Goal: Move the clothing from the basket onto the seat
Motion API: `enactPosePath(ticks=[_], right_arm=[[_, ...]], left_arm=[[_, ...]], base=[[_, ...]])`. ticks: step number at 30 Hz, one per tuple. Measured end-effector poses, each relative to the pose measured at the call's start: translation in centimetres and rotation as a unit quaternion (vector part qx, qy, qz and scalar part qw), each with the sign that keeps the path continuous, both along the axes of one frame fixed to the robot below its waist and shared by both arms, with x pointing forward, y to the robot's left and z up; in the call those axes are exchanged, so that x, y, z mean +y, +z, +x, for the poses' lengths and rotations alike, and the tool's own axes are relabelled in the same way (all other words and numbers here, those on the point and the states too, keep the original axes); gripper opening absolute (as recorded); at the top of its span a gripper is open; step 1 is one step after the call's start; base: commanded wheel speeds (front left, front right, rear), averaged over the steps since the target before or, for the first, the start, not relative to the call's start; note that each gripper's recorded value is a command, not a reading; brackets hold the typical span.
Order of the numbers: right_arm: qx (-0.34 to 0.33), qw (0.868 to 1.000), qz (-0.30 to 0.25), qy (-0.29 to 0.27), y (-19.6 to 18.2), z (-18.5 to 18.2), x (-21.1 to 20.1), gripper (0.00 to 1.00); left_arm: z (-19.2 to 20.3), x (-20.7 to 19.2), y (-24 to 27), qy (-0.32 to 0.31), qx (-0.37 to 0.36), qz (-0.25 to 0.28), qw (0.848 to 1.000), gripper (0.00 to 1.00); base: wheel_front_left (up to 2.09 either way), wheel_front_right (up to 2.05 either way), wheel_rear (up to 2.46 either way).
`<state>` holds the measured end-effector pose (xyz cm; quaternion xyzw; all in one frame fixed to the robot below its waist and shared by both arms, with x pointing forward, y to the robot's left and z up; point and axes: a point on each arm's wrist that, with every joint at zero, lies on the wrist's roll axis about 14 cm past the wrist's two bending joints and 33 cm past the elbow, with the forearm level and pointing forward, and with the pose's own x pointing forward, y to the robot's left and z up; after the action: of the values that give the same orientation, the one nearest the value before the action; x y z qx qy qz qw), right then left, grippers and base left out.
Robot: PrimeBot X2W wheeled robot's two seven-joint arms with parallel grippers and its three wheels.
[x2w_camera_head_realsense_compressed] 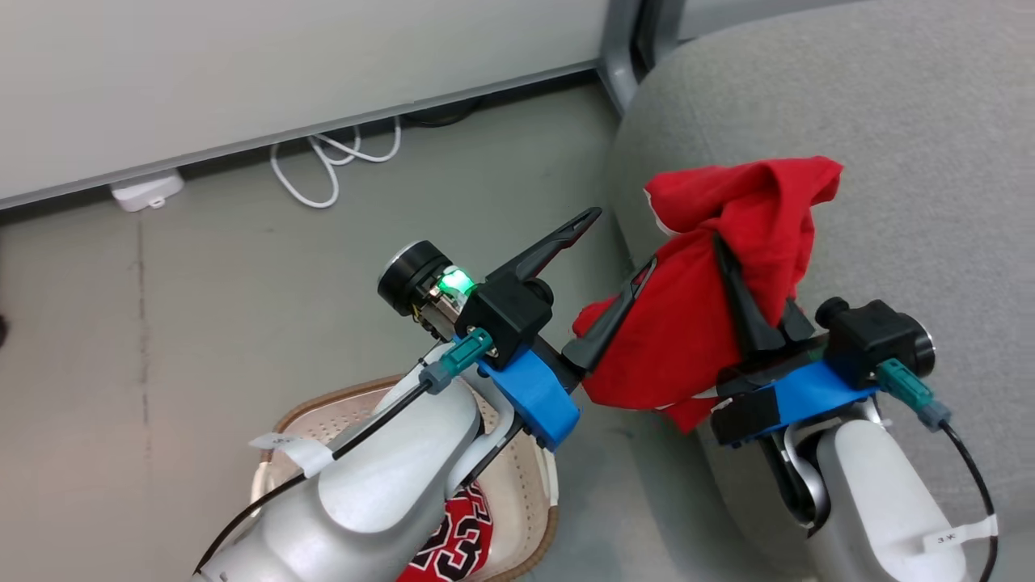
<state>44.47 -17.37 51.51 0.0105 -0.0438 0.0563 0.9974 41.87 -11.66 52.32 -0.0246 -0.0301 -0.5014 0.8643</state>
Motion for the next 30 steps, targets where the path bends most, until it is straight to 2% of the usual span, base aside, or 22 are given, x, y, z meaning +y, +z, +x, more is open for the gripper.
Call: enactPosePath(ticks=[10, 19, 23, 30], right_arm=[[0.012, 0.997, -0.002, -0.073, -0.8, -2.1, -5.1, 0.00], [0.014, 0.995, 0.006, -0.100, -1.0, -2.8, -6.7, 0.00], [0.003, 0.995, 0.002, -0.101, -0.4, -2.2, -6.9, 0.00], [-0.065, 0.991, -0.029, -0.115, 4.1, 1.6, -8.5, 0.00]], left_arm=[[-1.5, -3.6, -1.1, -0.060, 0.013, -0.006, 0.998, 1.00], [-1.6, -4.2, -1.4, -0.070, 0.020, -0.010, 0.997, 1.00], [-1.1, -3.8, -1.6, -0.062, 0.019, -0.011, 0.998, 1.00], [0.7, -3.0, -2.4, -0.046, 0.018, -0.021, 0.999, 1.00]], base=[[0.00, 0.00, 0.00], [0.00, 0.00, 0.00], [0.00, 0.00, 0.00], [0.00, 0.00, 0.00]])
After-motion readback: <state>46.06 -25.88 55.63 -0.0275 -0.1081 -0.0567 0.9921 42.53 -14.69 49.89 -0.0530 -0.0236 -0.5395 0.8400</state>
